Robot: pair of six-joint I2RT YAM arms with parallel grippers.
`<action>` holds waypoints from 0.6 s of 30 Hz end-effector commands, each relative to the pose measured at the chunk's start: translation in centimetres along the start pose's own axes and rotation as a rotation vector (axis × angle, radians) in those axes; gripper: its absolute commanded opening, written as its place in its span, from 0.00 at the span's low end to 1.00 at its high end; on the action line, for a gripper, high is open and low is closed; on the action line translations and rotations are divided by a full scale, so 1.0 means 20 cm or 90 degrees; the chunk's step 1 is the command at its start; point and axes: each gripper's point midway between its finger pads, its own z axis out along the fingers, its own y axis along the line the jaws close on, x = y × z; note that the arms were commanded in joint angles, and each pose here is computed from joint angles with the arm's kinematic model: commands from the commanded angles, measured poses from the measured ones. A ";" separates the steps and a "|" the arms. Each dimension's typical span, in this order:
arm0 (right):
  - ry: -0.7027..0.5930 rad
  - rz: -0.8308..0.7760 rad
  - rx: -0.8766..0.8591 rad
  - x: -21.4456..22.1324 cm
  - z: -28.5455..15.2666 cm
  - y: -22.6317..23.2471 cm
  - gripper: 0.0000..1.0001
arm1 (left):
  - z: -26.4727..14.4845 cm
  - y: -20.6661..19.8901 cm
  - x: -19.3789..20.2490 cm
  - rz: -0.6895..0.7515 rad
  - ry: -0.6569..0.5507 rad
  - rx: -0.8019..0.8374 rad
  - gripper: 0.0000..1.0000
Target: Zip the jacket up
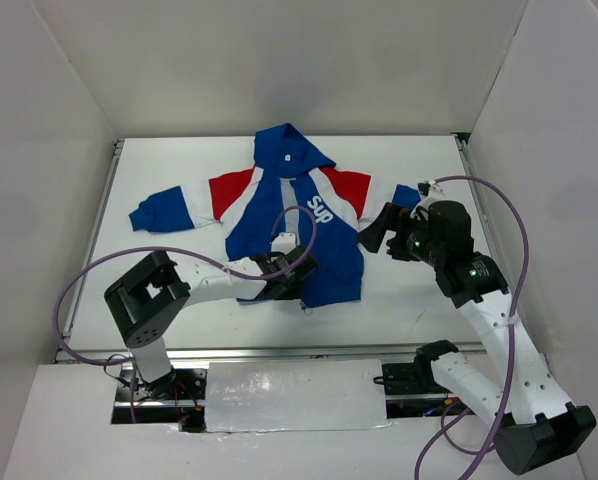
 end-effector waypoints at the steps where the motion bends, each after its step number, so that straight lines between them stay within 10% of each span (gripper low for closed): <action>1: -0.015 -0.019 -0.021 -0.03 0.01 0.03 1.00 | 0.08 0.17 0.15 0.043 0.047 -0.095 0.53; 8: -0.015 -0.019 -0.021 -0.03 0.01 0.03 1.00 | 0.11 0.20 0.20 0.054 0.060 -0.112 0.46; 18: -0.013 -0.020 -0.021 -0.02 0.02 0.03 1.00 | 0.14 0.14 0.32 0.052 0.109 -0.030 0.00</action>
